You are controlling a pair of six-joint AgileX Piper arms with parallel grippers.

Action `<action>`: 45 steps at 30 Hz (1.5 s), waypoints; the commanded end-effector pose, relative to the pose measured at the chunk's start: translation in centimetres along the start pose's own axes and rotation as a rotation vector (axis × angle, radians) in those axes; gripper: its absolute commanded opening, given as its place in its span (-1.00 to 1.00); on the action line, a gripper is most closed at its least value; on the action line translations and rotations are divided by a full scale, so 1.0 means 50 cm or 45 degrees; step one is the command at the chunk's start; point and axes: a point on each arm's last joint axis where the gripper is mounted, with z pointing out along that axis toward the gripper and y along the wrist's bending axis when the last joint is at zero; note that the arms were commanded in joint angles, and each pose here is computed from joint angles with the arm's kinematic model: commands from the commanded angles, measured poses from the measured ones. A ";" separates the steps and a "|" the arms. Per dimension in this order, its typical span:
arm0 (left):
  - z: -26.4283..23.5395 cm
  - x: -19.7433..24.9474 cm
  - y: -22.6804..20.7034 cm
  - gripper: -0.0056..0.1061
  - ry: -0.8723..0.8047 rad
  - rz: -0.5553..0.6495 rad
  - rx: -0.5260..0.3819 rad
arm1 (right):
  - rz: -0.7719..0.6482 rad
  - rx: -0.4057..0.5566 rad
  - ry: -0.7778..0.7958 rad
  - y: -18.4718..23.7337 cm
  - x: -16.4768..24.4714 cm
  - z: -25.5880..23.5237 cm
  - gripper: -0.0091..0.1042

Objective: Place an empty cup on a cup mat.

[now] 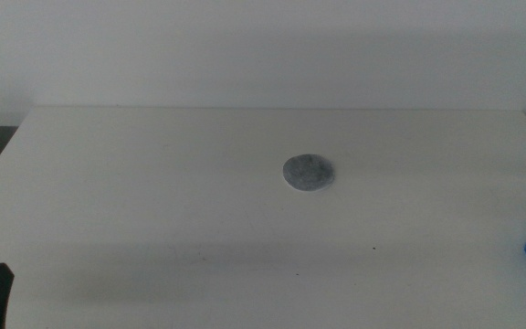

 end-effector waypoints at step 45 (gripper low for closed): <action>-0.001 -0.003 0.000 0.78 -0.021 -0.006 0.003 | 0.128 0.363 0.641 -0.100 -0.210 0.291 0.80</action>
